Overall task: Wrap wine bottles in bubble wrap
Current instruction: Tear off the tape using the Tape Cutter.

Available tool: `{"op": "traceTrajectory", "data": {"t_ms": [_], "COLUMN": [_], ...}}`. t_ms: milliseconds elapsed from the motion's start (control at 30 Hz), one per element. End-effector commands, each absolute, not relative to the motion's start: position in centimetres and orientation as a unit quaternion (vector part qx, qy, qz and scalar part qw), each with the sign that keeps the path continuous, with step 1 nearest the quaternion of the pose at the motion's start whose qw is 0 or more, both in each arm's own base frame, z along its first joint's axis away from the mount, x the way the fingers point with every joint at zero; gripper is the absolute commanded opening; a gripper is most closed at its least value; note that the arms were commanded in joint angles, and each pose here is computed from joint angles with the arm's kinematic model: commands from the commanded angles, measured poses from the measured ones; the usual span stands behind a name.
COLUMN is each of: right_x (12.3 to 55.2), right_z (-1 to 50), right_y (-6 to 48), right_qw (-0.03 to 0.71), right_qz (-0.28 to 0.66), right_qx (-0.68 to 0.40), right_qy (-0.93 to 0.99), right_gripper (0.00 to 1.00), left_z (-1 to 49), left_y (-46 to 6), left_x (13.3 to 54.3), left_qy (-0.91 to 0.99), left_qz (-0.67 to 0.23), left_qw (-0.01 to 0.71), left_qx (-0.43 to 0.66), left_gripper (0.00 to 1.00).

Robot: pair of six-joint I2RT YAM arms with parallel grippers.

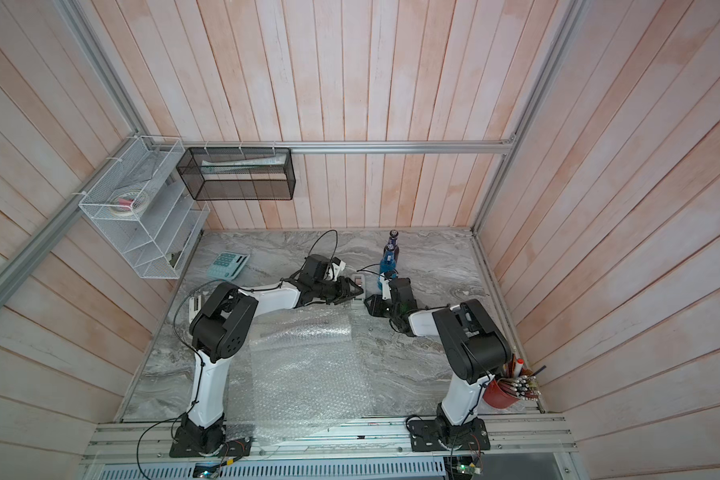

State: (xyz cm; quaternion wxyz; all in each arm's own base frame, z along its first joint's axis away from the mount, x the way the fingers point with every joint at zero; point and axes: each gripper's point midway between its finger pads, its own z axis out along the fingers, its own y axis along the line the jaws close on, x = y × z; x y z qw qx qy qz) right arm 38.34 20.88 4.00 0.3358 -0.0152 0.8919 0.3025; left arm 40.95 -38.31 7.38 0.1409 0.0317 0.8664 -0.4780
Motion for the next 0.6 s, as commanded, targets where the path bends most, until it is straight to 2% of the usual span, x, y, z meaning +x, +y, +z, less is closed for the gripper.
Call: {"op": "traceTrajectory", "data": {"t_ms": [0, 267, 567], "right_x": [38.75, 38.60, 38.94], "right_z": [3.90, 3.65, 3.83], "right_y": [21.48, 21.68, 21.68], "right_qw": [0.336, 0.332, 0.335], "right_qz": [0.301, 0.300, 0.294], "right_qx": [-0.021, -0.023, -0.014], "right_qy": [0.892, 0.894, 0.895], "right_gripper": [0.39, 0.39, 0.41], "left_z": [6.71, 6.08, 5.83], "left_y": [-39.07, -39.17, -38.64], "left_x": [40.97, 40.55, 40.49], "left_qy": [0.865, 0.866, 0.866], "left_qz": [-0.482, -0.486, -0.488], "left_qw": [0.131, 0.113, 0.103], "left_qx": [0.041, 0.040, 0.038], "left_gripper": [0.49, 0.38, 0.15]}}
